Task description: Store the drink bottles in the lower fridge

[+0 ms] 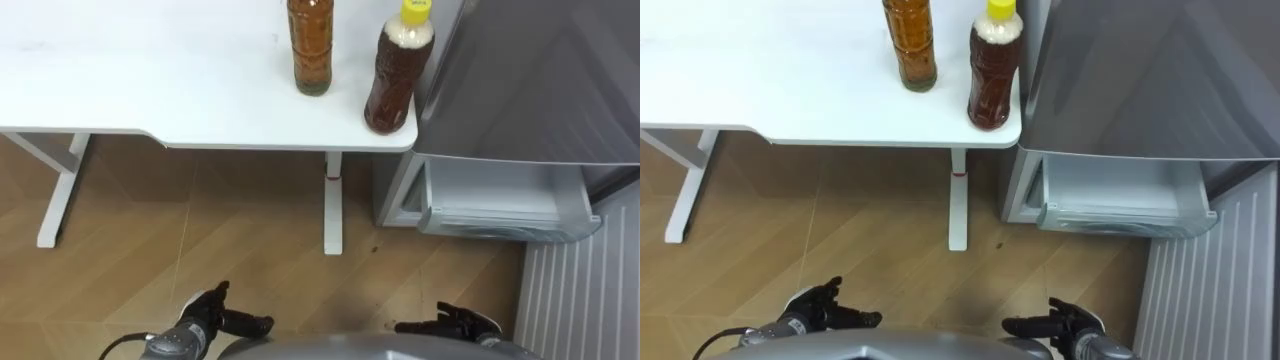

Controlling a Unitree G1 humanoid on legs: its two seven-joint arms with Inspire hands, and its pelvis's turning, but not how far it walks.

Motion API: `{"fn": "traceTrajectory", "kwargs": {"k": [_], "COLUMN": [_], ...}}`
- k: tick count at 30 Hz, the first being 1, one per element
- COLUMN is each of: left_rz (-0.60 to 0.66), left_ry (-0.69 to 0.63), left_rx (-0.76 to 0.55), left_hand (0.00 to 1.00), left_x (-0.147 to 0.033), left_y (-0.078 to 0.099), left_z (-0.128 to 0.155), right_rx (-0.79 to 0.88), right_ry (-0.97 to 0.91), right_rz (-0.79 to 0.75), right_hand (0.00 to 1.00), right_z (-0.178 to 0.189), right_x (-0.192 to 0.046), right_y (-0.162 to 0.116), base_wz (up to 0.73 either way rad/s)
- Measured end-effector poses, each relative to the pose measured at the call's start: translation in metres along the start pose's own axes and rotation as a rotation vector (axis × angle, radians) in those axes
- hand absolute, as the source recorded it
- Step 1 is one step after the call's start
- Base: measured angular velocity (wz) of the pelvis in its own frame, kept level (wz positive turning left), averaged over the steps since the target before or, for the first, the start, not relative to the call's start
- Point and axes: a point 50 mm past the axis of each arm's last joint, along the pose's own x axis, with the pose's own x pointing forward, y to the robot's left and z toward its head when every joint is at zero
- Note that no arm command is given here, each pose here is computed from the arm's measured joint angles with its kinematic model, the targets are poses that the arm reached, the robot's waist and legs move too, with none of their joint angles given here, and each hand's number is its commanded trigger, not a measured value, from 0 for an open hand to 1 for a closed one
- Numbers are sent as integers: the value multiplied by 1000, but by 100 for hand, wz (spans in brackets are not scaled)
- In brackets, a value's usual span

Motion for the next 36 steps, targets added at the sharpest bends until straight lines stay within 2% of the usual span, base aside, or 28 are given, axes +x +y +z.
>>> {"fn": "traceTrajectory", "kwargs": {"k": [16,25,36], "left_rz": [4,44,112], "left_ry": [8,61,115], "left_rx": [-21,-140,-557], "left_hand": [0,0,0], "left_x": [0,-1,-8], "left_y": [0,-2,2], "left_z": [-2,-16,-41], "right_rx": [15,81,124], "right_ry": [8,33,49], "right_rz": [5,-3,-9], "right_hand": [0,0,0], "right_z": [-1,-8,-12], "right_x": [0,-1,-2], "right_y": [0,-3,-6], "base_wz": [0,0,0]}}
